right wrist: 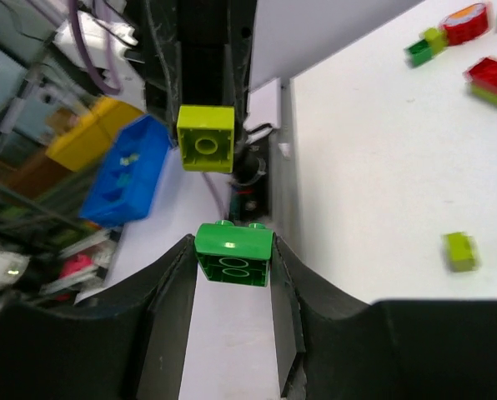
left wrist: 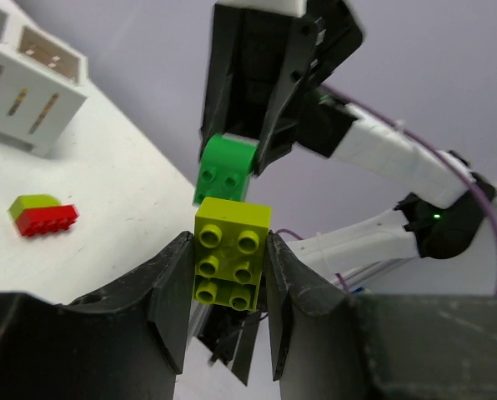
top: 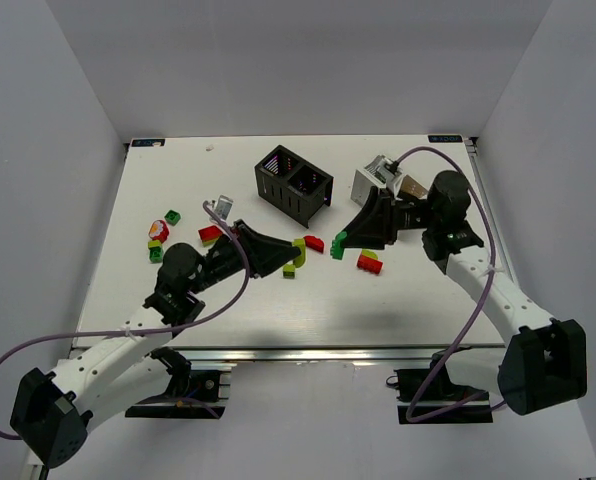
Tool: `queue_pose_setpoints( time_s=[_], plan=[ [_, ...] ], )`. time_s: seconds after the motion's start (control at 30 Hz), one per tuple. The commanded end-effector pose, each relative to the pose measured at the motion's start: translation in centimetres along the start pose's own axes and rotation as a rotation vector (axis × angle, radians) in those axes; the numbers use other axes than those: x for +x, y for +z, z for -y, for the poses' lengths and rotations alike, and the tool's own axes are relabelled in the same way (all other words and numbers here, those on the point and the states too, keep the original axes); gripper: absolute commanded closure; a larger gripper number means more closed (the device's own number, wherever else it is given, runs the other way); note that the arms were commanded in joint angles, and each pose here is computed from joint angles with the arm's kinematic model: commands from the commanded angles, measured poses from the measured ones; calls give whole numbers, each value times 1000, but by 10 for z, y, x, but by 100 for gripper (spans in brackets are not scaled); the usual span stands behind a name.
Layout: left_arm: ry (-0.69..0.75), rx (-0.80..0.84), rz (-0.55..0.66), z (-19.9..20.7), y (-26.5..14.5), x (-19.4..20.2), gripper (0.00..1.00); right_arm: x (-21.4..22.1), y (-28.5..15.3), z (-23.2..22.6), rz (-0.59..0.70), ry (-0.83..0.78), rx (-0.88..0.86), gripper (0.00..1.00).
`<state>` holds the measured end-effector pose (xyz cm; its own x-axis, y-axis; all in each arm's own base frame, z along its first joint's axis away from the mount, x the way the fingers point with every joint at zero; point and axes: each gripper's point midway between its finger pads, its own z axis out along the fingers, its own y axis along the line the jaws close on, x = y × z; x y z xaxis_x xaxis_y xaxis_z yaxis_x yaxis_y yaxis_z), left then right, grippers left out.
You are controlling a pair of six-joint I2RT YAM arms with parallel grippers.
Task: Sort the legos into containers by color
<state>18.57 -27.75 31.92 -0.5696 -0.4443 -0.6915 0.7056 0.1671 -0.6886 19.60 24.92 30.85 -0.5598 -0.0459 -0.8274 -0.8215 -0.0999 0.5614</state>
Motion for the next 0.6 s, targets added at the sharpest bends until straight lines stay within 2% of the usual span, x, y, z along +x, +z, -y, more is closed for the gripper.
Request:
queue_pose_setpoints(
  time_s=[0.0,0.07,0.1,0.27,0.57],
  plan=[
    [14,-75,-10,-16,-2,-3,95,-21,-3,19,4,-100,100,100],
    [20,-157,-32,-34,-2,-1,95,-34,-11,46,19,-189,231,100],
    [30,-208,-14,-45,3,-10,95,-41,-16,56,13,-169,278,100],
    [93,-458,-72,-103,24,-29,95,-70,-41,102,25,-271,504,100],
    [315,-644,-45,-179,99,-87,95,-92,-77,132,59,-323,624,100]
  ],
)
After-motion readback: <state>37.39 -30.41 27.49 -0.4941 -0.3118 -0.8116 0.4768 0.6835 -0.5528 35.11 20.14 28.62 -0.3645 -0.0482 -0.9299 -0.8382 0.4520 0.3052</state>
